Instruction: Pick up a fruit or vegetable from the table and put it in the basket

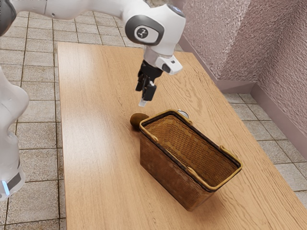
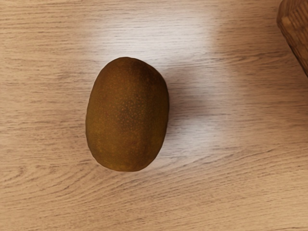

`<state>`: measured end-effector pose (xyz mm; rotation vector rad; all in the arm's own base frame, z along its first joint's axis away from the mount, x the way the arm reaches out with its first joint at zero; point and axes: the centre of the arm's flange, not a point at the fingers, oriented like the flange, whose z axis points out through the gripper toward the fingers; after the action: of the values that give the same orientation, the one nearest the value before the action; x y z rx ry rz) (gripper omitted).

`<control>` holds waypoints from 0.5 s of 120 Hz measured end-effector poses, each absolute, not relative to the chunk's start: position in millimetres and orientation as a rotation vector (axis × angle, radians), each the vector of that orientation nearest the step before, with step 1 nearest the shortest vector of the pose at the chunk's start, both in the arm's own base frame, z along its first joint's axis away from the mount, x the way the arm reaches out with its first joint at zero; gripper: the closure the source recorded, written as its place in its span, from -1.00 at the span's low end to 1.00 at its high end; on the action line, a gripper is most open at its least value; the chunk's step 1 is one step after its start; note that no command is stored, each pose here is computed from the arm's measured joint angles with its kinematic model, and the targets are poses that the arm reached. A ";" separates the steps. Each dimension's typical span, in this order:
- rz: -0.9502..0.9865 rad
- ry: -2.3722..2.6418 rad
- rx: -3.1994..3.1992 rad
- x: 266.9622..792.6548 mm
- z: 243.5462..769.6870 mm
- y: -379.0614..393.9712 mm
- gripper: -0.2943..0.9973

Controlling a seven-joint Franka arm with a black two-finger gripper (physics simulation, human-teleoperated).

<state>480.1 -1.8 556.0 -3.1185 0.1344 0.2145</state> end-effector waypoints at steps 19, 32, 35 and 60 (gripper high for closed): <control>0.229 0.037 -3.115 478.4 537.4 25.2 -0.54; 0.240 0.017 -3.107 476.7 526.7 31.1 -0.54; 0.248 0.016 -3.105 475.9 521.9 31.4 -0.54; 0.260 0.002 -3.103 472.7 498.1 33.7 -0.54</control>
<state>472.7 33.7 498.1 -3.1026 0.0021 0.2597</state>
